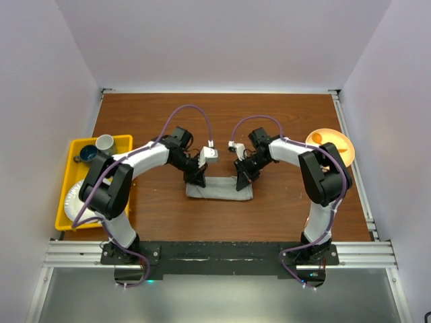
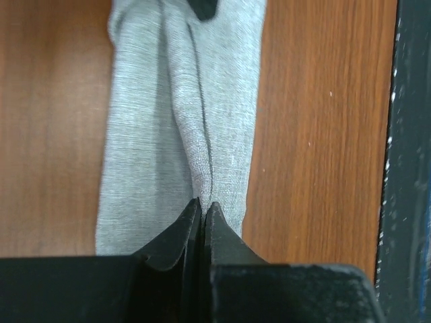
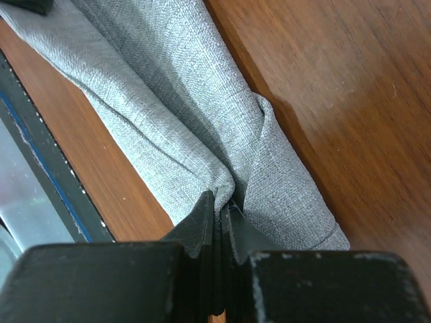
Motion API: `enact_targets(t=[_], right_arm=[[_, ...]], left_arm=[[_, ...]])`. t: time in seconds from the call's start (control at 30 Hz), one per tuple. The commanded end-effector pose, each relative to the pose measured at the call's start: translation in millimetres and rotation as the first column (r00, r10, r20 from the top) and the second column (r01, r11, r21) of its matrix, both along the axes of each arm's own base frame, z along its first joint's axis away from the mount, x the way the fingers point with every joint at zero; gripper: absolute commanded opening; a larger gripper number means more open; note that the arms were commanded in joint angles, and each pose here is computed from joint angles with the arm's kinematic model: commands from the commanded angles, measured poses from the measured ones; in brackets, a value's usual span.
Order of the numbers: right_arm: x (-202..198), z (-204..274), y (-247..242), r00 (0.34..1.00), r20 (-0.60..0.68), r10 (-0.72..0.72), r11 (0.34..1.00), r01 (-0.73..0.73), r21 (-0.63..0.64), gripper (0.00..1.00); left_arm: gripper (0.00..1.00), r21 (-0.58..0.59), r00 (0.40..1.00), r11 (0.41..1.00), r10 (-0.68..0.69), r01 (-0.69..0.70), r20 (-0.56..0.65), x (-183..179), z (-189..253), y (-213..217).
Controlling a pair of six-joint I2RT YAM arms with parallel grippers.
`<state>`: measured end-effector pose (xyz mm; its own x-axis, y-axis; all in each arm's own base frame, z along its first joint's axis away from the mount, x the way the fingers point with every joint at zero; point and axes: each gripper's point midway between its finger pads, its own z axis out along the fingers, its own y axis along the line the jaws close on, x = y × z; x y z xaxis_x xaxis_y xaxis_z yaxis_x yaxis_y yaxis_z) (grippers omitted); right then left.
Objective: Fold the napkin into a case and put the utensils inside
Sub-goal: Fold the 2/3-rectangle-folded napkin at the center of the board.
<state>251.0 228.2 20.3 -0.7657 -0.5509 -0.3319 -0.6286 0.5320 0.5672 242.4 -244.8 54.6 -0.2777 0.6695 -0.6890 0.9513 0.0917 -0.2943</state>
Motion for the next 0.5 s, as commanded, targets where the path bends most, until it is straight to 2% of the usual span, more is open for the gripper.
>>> enact_targets(t=[0.0,0.17,0.47], right_arm=[[5,-10,-11,1.0,-0.03,-0.003,0.997,0.001,-0.075,0.0],[8,-12,-8,0.999,-0.046,-0.014,0.997,0.011,-0.082,0.0],[21,37,17,0.996,-0.047,-0.078,0.996,0.08,0.043,0.0]], left_arm=[[0.01,-0.024,0.991,0.994,0.105,-0.108,-0.085,28,8,3],[0.0,0.019,0.963,0.979,0.203,-0.203,-0.18,48,-18,15],[0.0,0.105,0.951,0.976,0.208,-0.189,-0.229,33,-56,27]])
